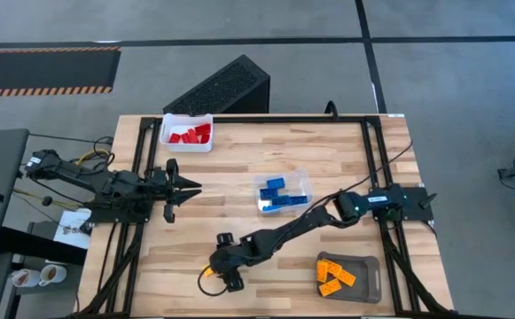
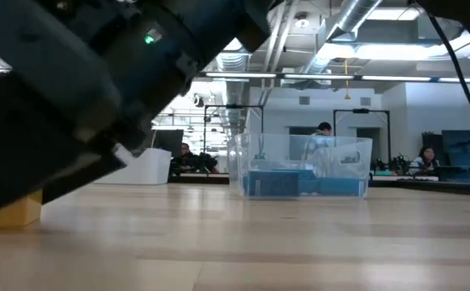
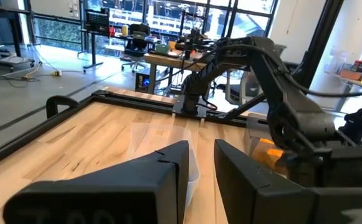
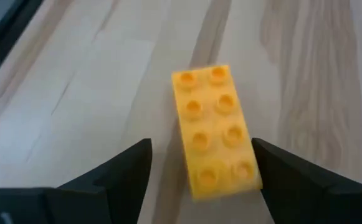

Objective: Sort & place blocks by color
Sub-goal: Put the yellow game piece into the black bin

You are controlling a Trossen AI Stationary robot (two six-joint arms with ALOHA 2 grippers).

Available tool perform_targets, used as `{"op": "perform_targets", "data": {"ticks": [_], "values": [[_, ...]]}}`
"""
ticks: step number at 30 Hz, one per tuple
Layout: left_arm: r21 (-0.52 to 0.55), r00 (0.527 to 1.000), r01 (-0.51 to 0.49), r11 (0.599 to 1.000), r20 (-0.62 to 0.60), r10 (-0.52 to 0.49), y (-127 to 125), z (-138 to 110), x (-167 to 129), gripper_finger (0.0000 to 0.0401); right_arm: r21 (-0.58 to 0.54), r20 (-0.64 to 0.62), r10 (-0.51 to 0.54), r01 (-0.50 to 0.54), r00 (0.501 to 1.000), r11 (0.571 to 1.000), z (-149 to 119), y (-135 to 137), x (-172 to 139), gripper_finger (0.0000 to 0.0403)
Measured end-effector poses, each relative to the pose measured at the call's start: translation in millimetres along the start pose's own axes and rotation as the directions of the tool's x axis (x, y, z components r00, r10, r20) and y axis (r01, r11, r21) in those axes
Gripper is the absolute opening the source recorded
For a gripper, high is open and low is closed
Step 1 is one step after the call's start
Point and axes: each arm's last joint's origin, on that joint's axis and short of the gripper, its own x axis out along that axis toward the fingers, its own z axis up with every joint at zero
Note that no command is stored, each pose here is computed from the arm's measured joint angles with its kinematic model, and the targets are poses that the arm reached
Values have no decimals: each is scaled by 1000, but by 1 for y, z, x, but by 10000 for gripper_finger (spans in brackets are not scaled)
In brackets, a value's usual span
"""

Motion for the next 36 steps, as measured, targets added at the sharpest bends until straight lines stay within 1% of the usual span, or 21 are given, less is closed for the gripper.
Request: {"op": "perform_targets", "data": {"ticks": [4,7,9,12,14,15,18,20,22,25,27,29,31,33,36], "values": [[-2,1000,0,1000,1,0,0,0,0,61,-3,-7,-4,4,1000,1000,-3,-1,4,292],[-2,1000,-1,1000,0,1,0,0,0,61,-18,-16,-10,10,1000,1000,-4,-2,4,269],[-4,1000,-1,1000,-1,1,0,0,0,61,-43,-18,-21,20,1000,999,-4,-2,3,239],[-4,1000,-1,1000,-1,1,0,0,0,61,-78,-41,-24,20,999,997,-3,-2,-2,177],[-2,1000,-1,1000,-5,1,0,-1,0,61,-99,-80,-26,18,996,995,-2,-2,-10,137],[-2,1000,-1,1000,-5,1,0,0,0,61,-103,-107,-29,18,994,995,-1,-2,-16,131],[3,1000,-2,1000,-13,2,0,-1,0,61,-95,-191,-39,21,981,995,3,-5,-38,131],[7,1000,-3,1000,-18,3,0,-2,0,61,-86,-278,-24,0,960,996,6,-6,-62,131],[11,1000,-5,1000,-26,5,1,-3,0,61,-50,-329,-28,12,944,999,12,-6,-89,131],[12,1000,-5,1000,-29,5,1,-3,0,61,19,-402,-28,39,915,999,18,4,-132,131],[13,999,-6,1000,-33,6,1,-3,0,61,45,-434,-25,49,900,998,20,15,-157,131],[13,999,-5,1000,-33,6,1,-3,0,61,46,-443,-42,69,895,997,22,30,-180,131],[9,999,-4,1000,-37,4,1,-4,0,61,48,-429,-58,86,901,995,23,48,-200,131],[11,999,0,1000,-44,0,1,-4,0,61,52,-401,-71,100,914,994,23,64,-218,131],[6,999,3,1000,-53,-2,1,-5,0,61,86,-341,-116,154,933,984,17,84,-244,136]]}}
